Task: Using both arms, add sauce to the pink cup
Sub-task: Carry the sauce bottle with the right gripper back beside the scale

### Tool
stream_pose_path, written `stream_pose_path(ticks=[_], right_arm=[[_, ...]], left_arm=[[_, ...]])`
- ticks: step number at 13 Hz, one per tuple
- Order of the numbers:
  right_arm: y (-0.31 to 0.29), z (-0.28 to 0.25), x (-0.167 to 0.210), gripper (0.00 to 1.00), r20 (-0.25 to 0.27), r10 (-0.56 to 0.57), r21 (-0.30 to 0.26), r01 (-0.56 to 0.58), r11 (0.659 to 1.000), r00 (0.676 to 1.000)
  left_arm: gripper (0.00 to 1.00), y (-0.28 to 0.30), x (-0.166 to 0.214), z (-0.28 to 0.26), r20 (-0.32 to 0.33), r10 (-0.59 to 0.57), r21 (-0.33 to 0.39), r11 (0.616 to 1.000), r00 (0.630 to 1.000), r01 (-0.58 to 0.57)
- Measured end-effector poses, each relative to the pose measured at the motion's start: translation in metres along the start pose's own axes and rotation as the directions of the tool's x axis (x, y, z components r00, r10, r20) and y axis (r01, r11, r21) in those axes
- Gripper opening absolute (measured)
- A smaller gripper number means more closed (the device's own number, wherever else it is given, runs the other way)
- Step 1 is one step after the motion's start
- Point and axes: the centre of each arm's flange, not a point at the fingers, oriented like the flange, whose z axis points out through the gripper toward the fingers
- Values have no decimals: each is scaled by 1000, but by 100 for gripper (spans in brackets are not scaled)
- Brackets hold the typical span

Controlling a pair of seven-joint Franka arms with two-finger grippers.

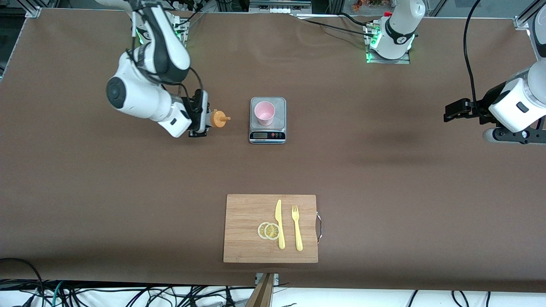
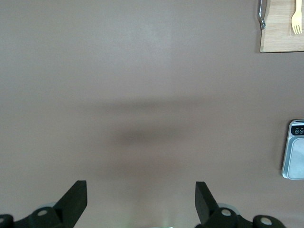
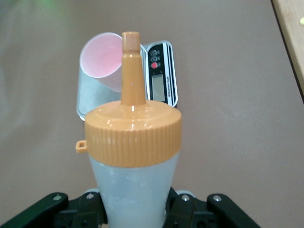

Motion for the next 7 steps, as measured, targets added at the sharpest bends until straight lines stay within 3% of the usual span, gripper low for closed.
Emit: stream_pose_path(ticks=[3,7], right_arm=[[19,-7,-52,32,-129,-48,39,54,998,990],[34,-2,-115,32,-321,-131,78,164,983,938]], left_arm=[[100,0,0,0,0,0,0,1000,1000,0],[100,0,0,0,0,0,0,1000,1000,0]])
